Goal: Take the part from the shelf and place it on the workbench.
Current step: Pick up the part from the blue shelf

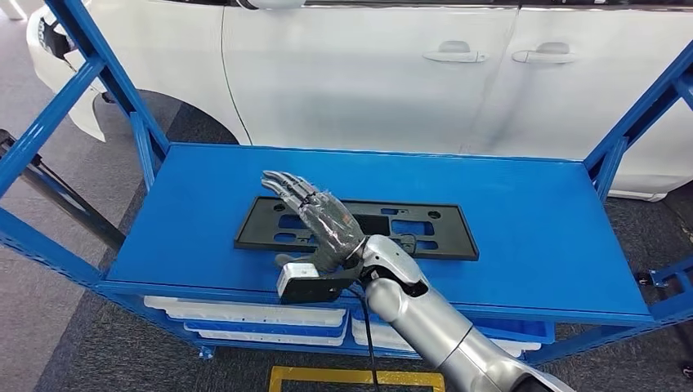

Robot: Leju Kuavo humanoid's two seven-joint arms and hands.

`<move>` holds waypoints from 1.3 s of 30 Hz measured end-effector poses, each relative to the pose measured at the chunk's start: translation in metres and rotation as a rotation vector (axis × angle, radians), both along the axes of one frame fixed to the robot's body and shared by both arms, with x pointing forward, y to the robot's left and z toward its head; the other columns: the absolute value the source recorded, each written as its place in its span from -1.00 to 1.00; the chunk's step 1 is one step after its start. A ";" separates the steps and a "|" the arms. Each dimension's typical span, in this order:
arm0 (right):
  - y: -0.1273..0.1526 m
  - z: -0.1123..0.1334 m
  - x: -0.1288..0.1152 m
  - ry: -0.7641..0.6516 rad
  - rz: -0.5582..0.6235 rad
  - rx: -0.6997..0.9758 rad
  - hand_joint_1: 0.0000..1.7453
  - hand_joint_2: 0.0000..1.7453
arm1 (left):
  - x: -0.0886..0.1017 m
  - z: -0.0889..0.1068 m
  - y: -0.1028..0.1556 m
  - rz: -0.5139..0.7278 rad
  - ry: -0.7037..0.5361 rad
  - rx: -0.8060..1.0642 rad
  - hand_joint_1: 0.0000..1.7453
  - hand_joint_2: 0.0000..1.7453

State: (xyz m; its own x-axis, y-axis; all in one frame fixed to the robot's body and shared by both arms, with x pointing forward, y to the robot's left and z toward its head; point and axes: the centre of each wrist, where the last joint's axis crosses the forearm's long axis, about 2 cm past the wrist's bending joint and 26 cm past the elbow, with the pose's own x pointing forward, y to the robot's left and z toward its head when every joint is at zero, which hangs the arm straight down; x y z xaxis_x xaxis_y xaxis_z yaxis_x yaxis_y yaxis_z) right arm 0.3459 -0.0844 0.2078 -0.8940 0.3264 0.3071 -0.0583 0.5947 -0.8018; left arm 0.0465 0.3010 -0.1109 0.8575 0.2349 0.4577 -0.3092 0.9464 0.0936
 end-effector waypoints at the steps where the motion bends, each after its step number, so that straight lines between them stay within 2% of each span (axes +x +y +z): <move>1: 0.002 -0.002 -0.002 -0.033 -0.013 -0.024 -1.00 1.00 | 0.000 0.000 0.000 -0.004 -0.001 -0.001 -1.00 -1.00; 7: 0.011 -0.028 -0.015 -0.130 -0.050 -0.157 -1.00 1.00 | -0.001 0.000 0.000 -0.004 0.003 0.002 -1.00 -1.00; 16: 0.017 -0.044 -0.016 -0.246 -0.087 -0.284 -1.00 1.00 | -0.001 0.000 0.001 0.007 0.007 0.011 -1.00 -1.00; 21: 0.017 -0.056 -0.020 -0.255 -0.088 -0.340 -1.00 1.00 | -0.002 0.000 0.002 0.009 0.004 0.013 -1.00 -1.00; 33: 0.022 -0.058 -0.021 -0.272 -0.095 -0.359 -1.00 1.00 | -0.002 0.000 0.001 0.003 0.004 0.015 -1.00 -1.00; 39: 0.029 -0.057 -0.017 -0.302 -0.162 -0.391 -1.00 1.00 | -0.003 0.000 0.002 -0.012 0.007 0.020 -1.00 -1.00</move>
